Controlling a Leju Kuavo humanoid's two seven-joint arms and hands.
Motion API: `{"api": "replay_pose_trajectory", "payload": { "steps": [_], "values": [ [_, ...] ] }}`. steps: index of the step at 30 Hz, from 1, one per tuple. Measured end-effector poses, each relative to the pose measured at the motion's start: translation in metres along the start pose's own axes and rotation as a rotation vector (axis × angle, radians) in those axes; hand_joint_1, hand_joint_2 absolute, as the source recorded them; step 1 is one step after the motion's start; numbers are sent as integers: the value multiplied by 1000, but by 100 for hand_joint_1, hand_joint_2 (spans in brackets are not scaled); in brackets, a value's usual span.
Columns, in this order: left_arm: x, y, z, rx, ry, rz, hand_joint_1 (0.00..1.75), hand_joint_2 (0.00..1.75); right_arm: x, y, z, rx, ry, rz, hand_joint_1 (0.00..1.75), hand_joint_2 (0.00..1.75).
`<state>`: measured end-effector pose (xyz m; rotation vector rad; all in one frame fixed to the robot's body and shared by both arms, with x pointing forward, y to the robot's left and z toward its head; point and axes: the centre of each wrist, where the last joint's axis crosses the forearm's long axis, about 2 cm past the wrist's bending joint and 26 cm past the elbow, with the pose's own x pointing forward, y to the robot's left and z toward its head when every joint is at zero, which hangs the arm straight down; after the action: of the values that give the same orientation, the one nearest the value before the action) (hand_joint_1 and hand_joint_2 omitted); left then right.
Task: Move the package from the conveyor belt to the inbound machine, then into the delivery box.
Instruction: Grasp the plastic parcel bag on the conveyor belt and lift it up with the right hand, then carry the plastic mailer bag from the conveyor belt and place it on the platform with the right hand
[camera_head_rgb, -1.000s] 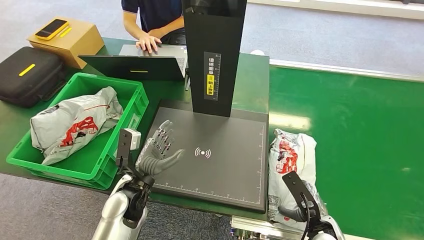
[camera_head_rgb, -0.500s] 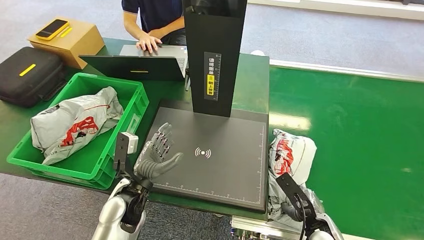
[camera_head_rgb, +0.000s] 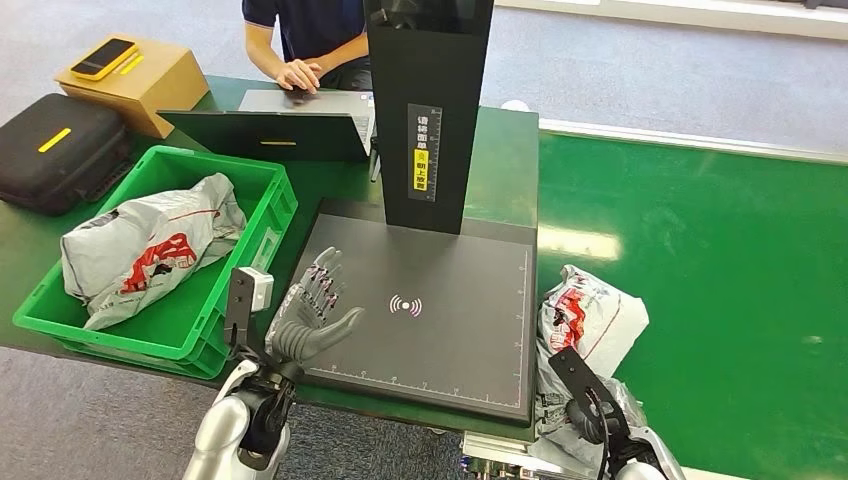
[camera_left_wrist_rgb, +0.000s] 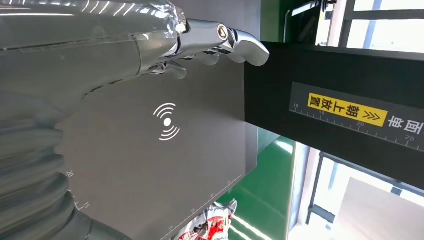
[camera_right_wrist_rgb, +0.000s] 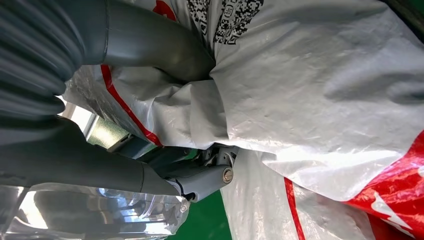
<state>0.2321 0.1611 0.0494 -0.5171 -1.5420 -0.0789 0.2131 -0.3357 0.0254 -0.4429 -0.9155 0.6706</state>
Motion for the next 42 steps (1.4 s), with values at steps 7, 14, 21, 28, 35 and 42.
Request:
{"api": "replay_pose_trajectory", "payload": {
  "steps": [7, 14, 21, 28, 35, 42],
  "values": [
    [0, 2, 1, 2, -8, 4, 0, 175, -2, -2, 1, -34, -15, -26, 175, 175],
    [3, 4, 6, 38, -36, -12, 0, 175, 13, -40, 6, -552, -269, -190, 175, 175],
    [5, 4, 7, 42, -81, -14, 0, 175, 33, -86, 37, -1026, -557, -335, 175, 175],
    [7, 5, 3, 42, -92, -16, 0, 175, 41, -98, 47, -1140, -637, -349, 175, 175],
    [8, 6, 0, 33, -102, -14, 0, 175, 63, -98, 43, -964, -756, -200, 175, 175],
    [10, 10, -5, 4, -122, -21, 0, 175, 85, -79, 24, -359, -798, 324, 175, 175]
  ]
}}
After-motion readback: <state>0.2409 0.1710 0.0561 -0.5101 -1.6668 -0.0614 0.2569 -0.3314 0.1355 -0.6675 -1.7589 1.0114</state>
